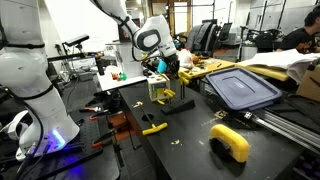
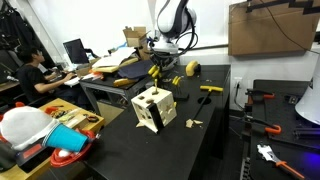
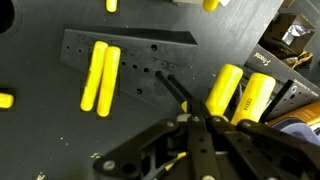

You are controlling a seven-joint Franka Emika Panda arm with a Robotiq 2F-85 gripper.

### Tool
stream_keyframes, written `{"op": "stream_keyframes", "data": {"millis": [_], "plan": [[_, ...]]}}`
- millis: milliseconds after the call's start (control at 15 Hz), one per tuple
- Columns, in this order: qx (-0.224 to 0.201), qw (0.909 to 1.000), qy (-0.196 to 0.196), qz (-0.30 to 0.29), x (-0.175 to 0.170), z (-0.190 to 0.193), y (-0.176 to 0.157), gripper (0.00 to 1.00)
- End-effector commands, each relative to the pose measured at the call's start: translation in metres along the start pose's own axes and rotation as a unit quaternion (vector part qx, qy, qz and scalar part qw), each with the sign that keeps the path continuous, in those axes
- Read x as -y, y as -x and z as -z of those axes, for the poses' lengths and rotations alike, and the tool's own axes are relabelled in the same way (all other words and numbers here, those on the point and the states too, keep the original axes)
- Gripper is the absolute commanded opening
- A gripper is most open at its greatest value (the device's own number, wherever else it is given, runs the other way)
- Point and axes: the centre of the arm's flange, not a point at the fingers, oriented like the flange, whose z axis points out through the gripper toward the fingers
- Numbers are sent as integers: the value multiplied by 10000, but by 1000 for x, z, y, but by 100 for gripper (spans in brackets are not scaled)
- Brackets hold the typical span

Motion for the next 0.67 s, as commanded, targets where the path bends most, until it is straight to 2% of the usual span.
{"op": "stream_keyframes", "data": {"millis": [0,267,600], "plan": [[-292,9990,-161,309,12,7,11,0],[-292,9970,-27,713,11,4,22,0],[-120,9972,232,699,2,8,27,0]]}}
